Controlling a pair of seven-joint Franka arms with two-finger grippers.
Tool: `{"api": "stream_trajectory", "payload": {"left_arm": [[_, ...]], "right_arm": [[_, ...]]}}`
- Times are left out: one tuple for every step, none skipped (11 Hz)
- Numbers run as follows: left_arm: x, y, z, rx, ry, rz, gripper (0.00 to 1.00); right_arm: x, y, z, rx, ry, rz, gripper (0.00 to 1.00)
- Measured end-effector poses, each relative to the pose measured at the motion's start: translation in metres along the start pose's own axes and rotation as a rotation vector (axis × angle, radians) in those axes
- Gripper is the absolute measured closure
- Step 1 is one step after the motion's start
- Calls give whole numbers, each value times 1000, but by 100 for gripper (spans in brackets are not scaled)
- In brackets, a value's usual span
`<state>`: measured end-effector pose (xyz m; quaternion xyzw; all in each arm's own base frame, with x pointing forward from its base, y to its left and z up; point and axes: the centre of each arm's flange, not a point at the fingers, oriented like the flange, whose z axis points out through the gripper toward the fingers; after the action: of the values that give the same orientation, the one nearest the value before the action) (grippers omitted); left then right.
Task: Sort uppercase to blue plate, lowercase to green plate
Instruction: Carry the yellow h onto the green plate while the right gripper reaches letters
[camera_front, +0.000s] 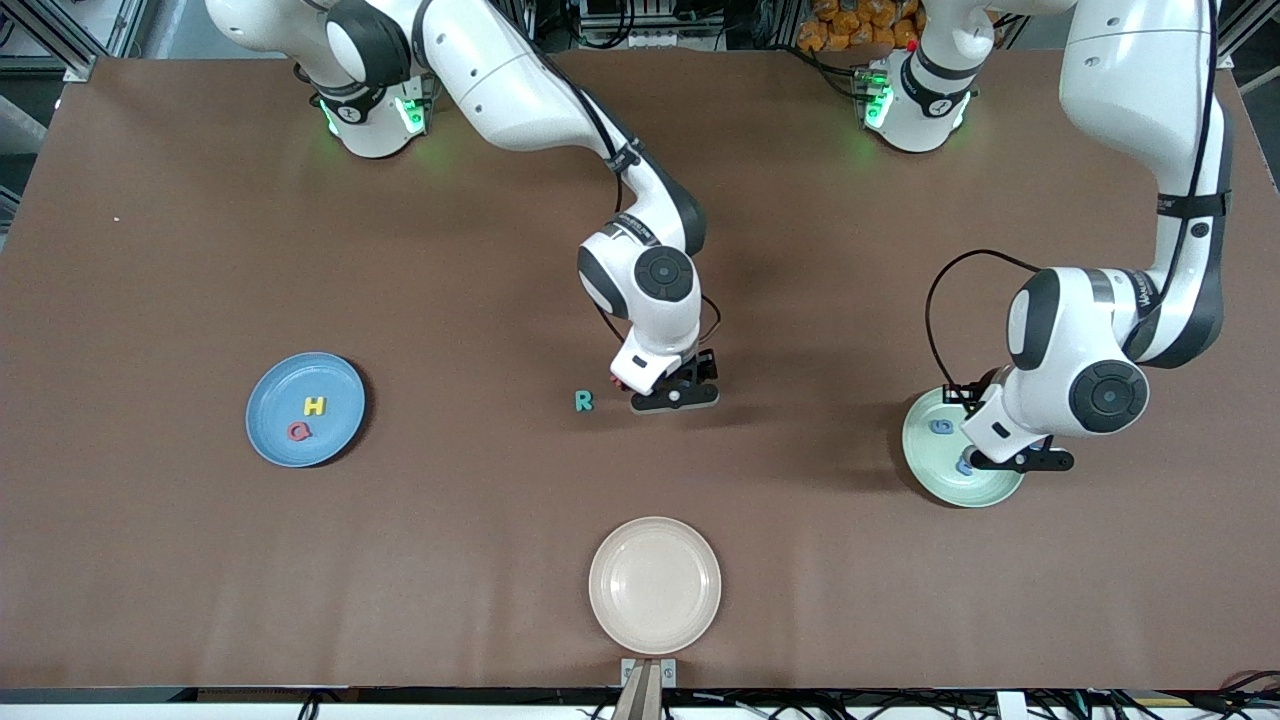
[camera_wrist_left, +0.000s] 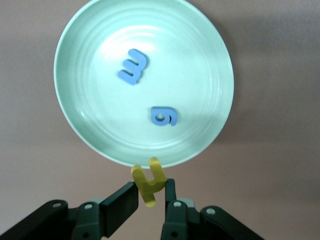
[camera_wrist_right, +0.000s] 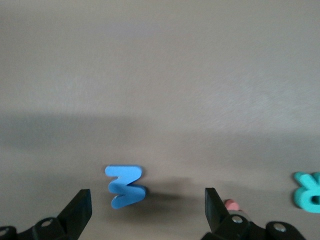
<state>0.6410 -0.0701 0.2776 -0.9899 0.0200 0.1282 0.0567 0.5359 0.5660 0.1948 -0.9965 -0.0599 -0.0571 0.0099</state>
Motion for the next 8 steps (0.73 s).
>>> {"api": "stream_trajectory", "payload": {"left_arm": [[3,1,3,1,15,1,68],[6,1,5,1,31,1,67],[10,1,6,0,51,2,64],[12,2,8,0,62,2,60],[13,2,8,0,69,2,59],[15,2,5,5,81,5,47],[17,1,-2,21,98,12,33],[19,0,-12,29,117,16,25]], "right_arm": [[-5,-6,7,-9,17,-5,0],[-7,-10,9,-11,31,-4,0],[-6,-11,10,-9,40,-4,0],[-4,-10,10,-4,51,-2,0],[-3,-10,9,1,62,-1,0],[-2,-10,9,6,69,-1,0],[-2,-10,10,7,72,-1,0],[-2,-10,10,7,72,-1,0]]}}
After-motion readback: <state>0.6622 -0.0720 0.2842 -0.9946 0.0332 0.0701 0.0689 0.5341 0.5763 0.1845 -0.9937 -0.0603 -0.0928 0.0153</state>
